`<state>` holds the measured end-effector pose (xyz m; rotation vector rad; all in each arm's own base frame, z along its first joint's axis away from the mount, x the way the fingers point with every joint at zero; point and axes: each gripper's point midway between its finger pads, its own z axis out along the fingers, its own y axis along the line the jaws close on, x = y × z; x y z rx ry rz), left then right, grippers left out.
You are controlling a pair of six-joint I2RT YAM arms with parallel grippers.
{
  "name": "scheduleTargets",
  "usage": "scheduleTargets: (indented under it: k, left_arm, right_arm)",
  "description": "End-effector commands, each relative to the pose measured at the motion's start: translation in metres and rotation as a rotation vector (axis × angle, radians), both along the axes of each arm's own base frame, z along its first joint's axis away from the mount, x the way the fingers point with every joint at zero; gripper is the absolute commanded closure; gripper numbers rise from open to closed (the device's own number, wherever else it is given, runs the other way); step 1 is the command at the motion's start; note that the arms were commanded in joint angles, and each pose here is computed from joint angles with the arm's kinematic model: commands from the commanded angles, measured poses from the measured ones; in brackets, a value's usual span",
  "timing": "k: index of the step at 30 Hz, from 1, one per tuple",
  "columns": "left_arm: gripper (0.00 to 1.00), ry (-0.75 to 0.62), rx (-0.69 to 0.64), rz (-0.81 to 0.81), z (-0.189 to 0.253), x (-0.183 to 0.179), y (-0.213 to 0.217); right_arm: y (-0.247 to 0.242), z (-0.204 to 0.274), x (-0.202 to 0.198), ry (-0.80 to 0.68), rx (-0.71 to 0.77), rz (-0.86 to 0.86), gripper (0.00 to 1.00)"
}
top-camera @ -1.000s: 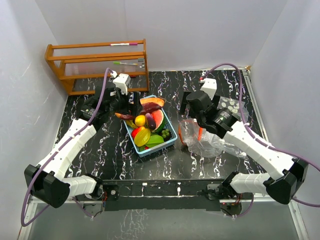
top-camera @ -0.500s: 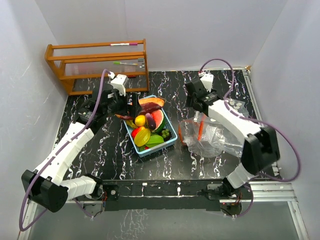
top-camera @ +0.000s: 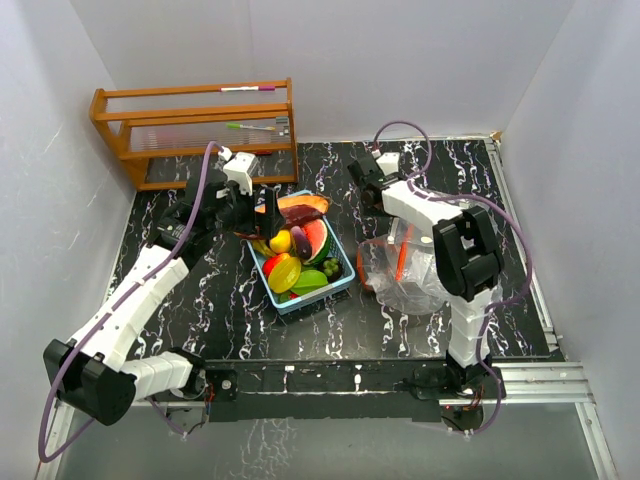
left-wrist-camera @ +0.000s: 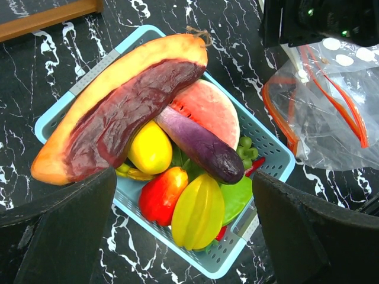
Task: Place the food in the zip-top bag and seal the zipper
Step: Pick up the zipper food storage bag at the center of the board.
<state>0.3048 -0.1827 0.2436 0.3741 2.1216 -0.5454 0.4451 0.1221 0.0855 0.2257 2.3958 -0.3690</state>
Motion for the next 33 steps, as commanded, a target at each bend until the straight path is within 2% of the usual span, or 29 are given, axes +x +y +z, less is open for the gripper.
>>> scheduleTargets:
  k: [1,12,16,21,24,28,33]
  left_arm:
    - [0.03,-0.008,-0.003,-0.007,0.005,-0.004,0.000]
    - [0.03,0.004,0.036,0.015,-0.003,0.000,0.006]
    - [0.03,0.019,0.030,0.012,-0.008,-0.002,0.005]
    - [0.03,0.030,0.021,0.004,-0.012,-0.003,0.002]
    - [0.03,0.033,0.017,0.001,-0.012,-0.004,0.002]
    - [0.03,0.036,0.013,0.002,-0.014,-0.005,0.001]
    - [0.03,0.049,0.010,0.006,-0.019,-0.005,0.001]
  right_arm:
    - [-0.025,-0.001,0.004,0.003,-0.078,-0.062,0.46]
    - [-0.040,-0.012,0.005,0.040,-0.156,-0.070,0.47]
    - [-0.049,-0.019,-0.003,0.067,-0.180,-0.094,0.60]
    - [-0.053,-0.029,-0.016,0.094,-0.166,-0.088,0.65]
    - [-0.054,-0.030,-0.021,0.096,-0.158,-0.085,0.65]
    - [-0.056,-0.034,-0.026,0.106,-0.162,-0.087,0.55]
    - [-0.061,-0.039,-0.035,0.116,-0.168,-0.095,0.57]
